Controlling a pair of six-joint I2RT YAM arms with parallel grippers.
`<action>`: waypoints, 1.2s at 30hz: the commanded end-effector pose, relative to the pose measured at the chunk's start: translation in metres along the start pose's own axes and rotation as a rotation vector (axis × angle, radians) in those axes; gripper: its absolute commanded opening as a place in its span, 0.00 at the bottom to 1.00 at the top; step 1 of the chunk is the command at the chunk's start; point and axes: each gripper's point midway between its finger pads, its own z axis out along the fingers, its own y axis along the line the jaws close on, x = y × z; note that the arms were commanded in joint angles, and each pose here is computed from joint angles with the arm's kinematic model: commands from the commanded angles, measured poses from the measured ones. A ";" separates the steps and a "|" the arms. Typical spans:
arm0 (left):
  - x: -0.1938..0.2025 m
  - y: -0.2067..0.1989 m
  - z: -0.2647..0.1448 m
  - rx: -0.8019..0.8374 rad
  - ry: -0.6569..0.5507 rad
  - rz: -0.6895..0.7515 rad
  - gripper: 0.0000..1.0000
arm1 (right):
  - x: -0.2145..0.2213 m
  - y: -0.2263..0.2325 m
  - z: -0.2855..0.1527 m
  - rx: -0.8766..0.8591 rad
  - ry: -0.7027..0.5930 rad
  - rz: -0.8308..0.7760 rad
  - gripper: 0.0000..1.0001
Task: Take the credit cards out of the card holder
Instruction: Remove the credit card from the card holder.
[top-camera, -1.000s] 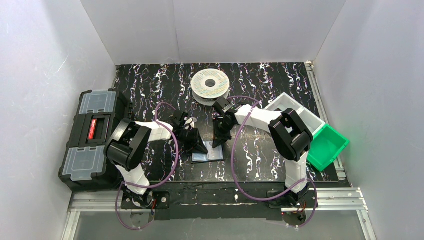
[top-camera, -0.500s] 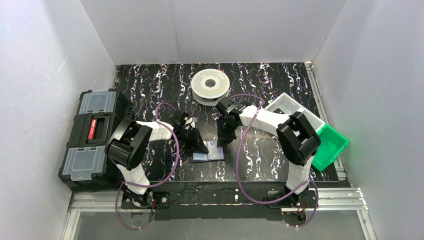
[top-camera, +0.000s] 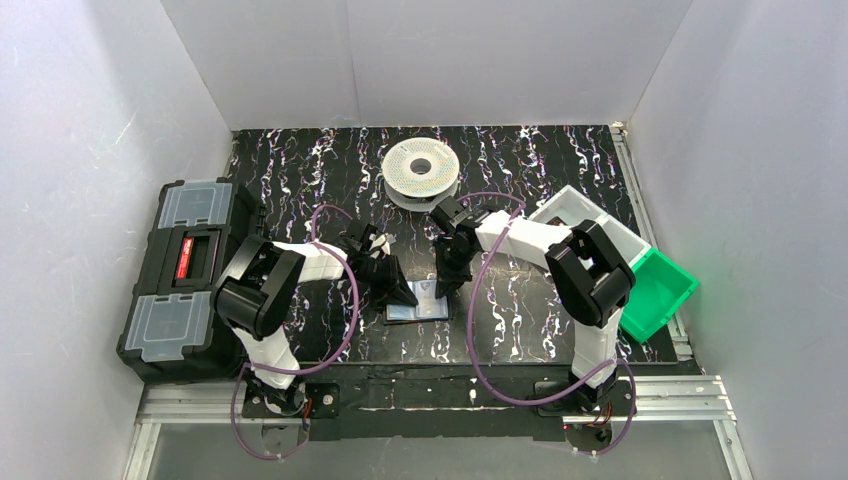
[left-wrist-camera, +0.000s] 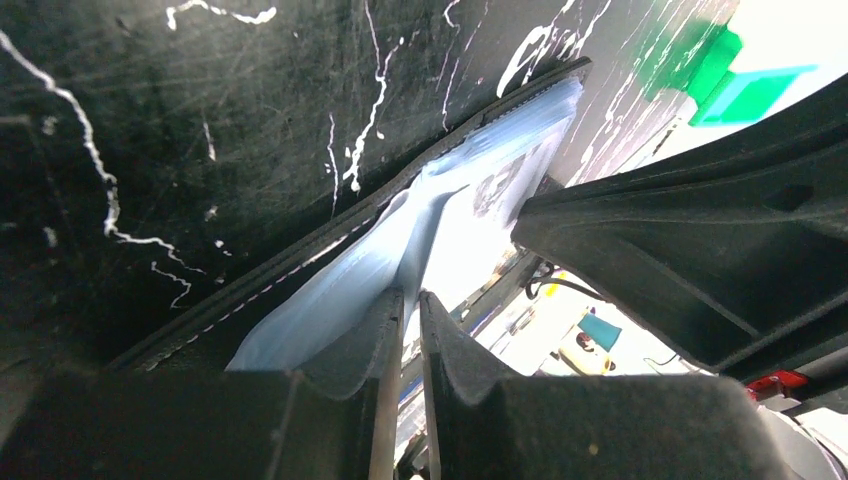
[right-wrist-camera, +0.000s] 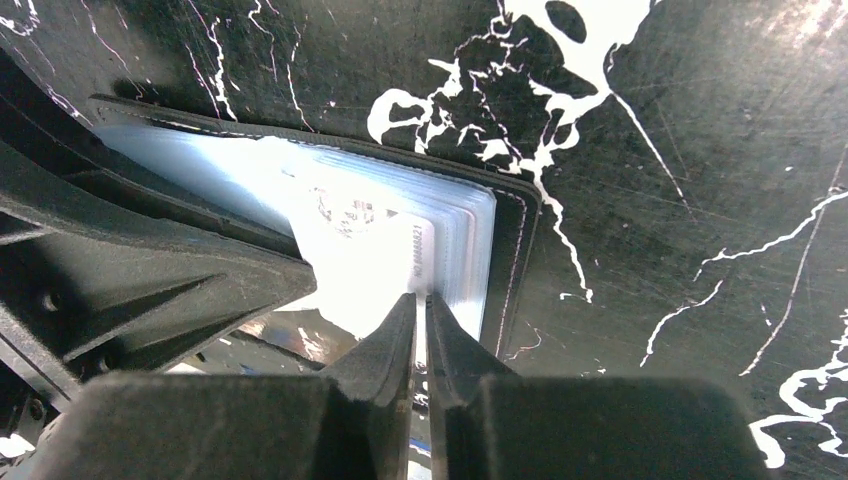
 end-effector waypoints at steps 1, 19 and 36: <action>0.003 -0.002 0.003 0.014 0.022 0.000 0.11 | -0.004 0.006 0.003 -0.008 0.002 -0.011 0.14; -0.001 -0.015 0.002 0.071 0.010 0.011 0.02 | -0.002 0.010 0.011 -0.003 0.028 -0.021 0.14; 0.000 0.009 -0.032 -0.093 -0.051 0.043 0.00 | -0.001 -0.008 0.013 -0.002 0.041 0.039 0.13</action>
